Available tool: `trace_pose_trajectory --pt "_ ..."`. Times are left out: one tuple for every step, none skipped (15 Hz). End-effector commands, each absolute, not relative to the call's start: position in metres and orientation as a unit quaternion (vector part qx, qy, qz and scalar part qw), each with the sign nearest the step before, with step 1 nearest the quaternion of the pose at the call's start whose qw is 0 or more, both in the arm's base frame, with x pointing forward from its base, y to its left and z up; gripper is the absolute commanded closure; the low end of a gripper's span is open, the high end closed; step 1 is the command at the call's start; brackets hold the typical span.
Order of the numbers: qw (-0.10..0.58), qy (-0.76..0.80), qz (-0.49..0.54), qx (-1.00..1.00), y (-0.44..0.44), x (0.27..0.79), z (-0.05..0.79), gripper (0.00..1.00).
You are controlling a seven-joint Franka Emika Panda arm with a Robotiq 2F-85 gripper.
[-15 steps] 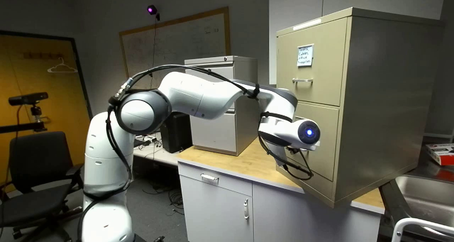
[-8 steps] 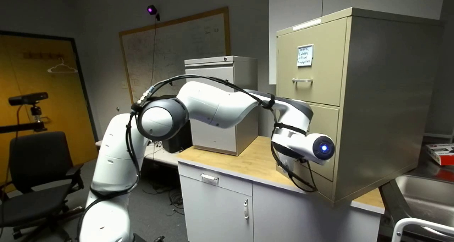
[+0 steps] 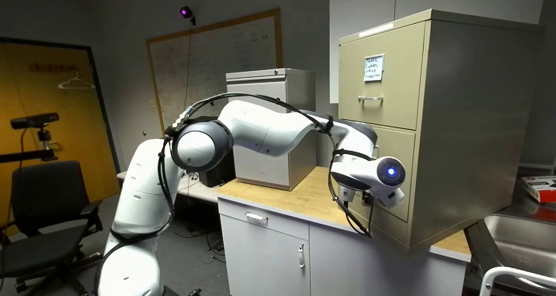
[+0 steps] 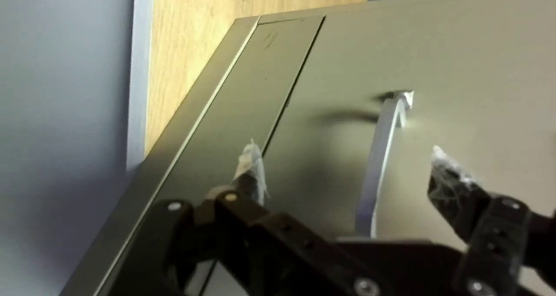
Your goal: Open the bottom drawer on the beige cabinet
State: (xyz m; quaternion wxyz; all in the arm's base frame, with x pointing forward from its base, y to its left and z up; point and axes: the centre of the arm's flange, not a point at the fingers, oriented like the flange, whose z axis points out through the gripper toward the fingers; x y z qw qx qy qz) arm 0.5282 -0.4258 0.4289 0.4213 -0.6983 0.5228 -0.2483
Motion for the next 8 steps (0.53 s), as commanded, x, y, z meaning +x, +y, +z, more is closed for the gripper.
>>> trace_pose_trajectory --pt "0.392 0.587 -0.214 -0.675 -0.420 0.533 0.436 0.00" --pt "0.384 0.599 -0.208 -0.671 -0.418 0.535 0.438 0.00" --pt "0.374 0.609 -0.204 -0.670 -0.417 0.538 0.441 0.00" --pt "0.362 0.615 -0.200 -0.671 -0.414 0.543 0.446 0.00" --pt "0.351 0.621 -0.196 -0.673 -0.411 0.547 0.451 0.00" --pt "0.339 0.624 -0.193 -0.677 -0.408 0.553 0.458 0.00" --pt "0.328 0.626 -0.191 -0.682 -0.404 0.558 0.464 0.00" --pt "0.313 0.627 -0.185 -0.689 -0.400 0.563 0.471 0.02"
